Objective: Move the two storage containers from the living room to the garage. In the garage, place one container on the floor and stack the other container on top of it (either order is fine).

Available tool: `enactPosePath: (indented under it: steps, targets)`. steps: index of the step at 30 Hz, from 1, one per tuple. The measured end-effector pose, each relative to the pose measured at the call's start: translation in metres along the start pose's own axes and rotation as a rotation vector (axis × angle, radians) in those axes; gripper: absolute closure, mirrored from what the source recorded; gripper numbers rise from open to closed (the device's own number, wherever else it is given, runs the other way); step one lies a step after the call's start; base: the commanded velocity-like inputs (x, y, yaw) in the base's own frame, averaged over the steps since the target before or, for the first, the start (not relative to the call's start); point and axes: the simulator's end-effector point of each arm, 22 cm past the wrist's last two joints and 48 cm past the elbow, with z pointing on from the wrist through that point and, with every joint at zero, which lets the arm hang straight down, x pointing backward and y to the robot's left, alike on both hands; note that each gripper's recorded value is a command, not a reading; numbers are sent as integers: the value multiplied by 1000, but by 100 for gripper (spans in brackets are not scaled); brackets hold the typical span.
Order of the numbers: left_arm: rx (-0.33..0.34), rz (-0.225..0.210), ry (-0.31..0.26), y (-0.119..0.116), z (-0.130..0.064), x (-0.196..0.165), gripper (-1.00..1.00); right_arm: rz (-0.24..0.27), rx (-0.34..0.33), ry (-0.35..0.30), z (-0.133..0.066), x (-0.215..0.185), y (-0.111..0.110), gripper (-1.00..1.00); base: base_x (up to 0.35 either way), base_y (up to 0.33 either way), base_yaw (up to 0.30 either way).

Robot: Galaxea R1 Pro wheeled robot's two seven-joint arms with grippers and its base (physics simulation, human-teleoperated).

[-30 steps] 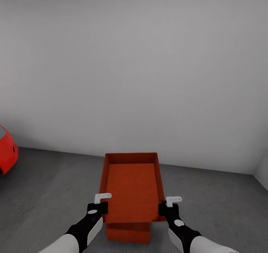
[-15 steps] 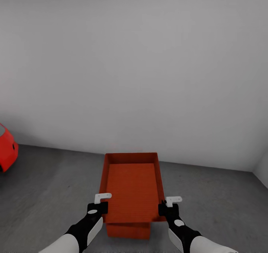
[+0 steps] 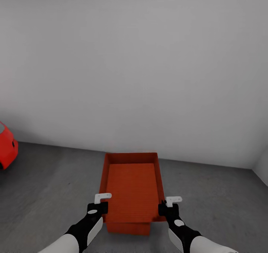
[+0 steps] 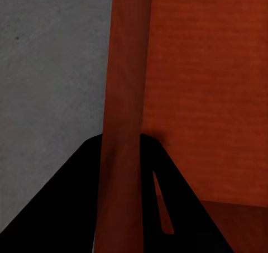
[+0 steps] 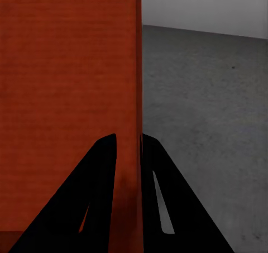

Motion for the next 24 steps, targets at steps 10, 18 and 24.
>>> enactPosePath:
  steps: [10,18,24]
  targets:
    - [-1,2,14,0,3,7,100,1,0,14,2,8,0,100,13,0,0]
    - [-1,2,14,0,3,7,100,1,0,14,2,8,0,100,192,0,0]
    - [-1,1,14,0,3,8,100,0,0,14,2,8,0,100,312,0,0]
